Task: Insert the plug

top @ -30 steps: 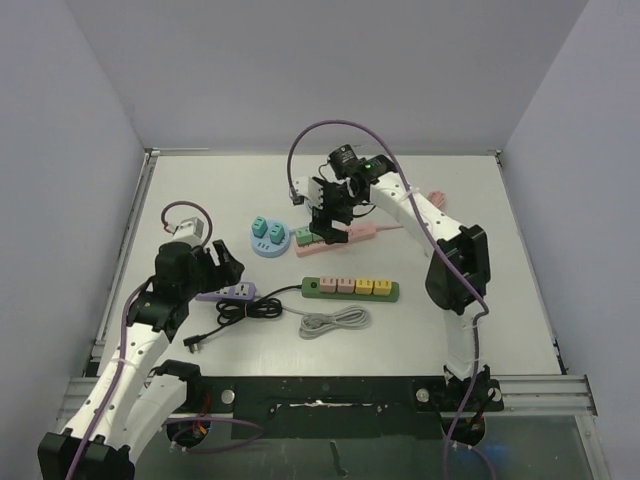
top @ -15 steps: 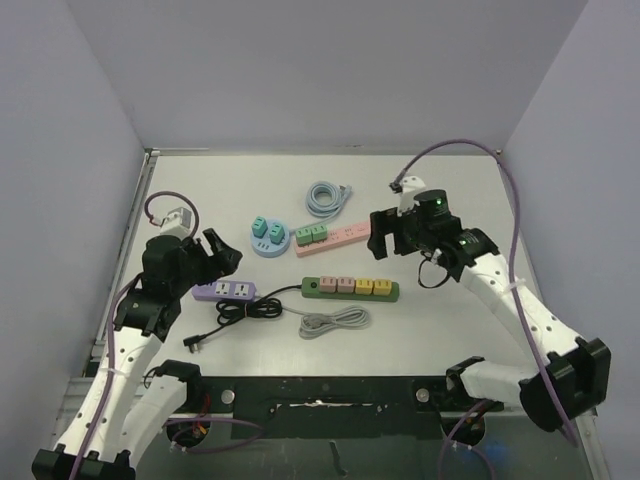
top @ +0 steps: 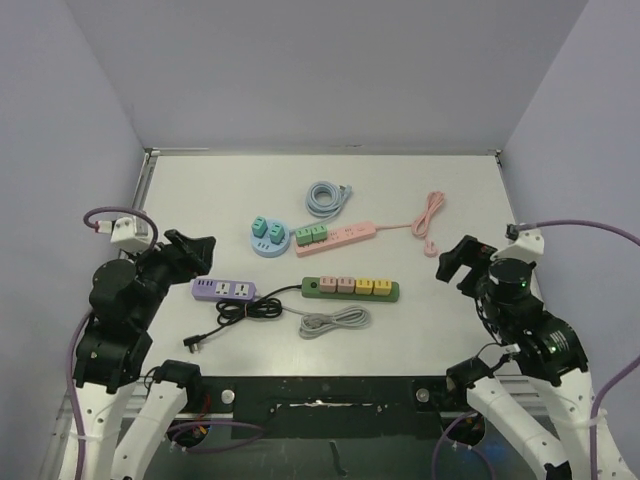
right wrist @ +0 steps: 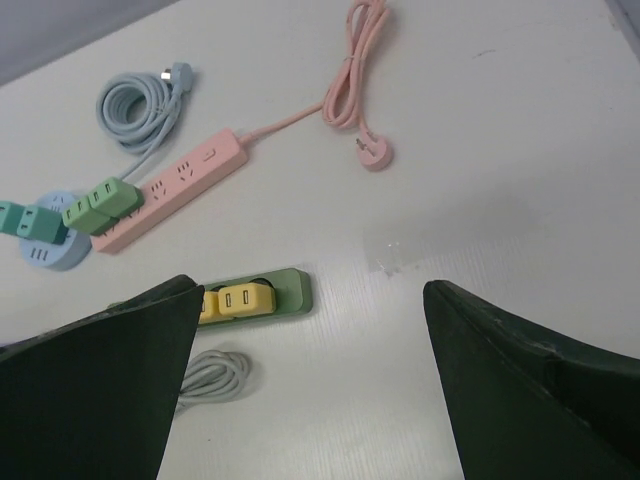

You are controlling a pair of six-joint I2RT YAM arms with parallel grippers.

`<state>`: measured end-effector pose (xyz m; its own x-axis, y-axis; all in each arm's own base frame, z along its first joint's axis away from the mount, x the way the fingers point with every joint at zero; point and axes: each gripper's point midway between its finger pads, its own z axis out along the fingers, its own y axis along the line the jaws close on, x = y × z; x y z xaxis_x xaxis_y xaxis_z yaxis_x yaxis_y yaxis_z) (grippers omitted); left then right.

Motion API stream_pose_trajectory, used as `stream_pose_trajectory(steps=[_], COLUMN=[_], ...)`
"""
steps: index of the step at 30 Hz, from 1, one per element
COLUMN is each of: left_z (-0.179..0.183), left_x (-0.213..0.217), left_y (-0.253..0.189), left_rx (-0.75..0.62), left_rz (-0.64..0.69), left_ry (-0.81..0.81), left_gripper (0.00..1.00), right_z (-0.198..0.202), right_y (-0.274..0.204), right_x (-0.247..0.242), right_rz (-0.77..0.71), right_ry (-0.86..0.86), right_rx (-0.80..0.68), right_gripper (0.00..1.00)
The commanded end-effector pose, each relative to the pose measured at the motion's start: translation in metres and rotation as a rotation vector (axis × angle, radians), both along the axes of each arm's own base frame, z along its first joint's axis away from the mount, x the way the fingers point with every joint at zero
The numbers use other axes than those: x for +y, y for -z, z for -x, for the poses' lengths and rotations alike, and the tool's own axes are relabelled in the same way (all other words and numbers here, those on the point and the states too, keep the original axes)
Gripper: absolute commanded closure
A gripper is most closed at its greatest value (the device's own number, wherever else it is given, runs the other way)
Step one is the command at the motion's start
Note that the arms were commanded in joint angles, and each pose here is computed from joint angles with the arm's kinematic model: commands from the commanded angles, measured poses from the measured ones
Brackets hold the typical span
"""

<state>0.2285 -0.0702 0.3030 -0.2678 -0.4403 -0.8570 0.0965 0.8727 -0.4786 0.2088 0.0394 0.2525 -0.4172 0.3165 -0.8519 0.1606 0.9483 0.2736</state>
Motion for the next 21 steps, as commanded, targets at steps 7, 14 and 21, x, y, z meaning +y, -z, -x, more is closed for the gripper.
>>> stream_pose_trajectory(steps=[7,14,21], left_z=[0.035,0.044,0.045], left_x=[0.038,0.040,0.041], left_y=[-0.052,-0.056,-0.056], left_rx=[-0.099,-0.126,-0.137], left_rz=[-0.069,-0.051,-0.028], left_ry=[-0.147,-0.150,-0.163], left_gripper=[0.28,0.28,0.28], right_z=[0.052,0.065,0.059], right_y=[-0.051,-0.067,-0.063], right_x=[-0.055,-0.066,-0.063], right_rz=[-0.129,-0.142,-0.129], right_ry=[0.254,0.277,0.272], right_rx=[-0.176,-0.231,-0.210], right_gripper=[0.02,0.02,0.02])
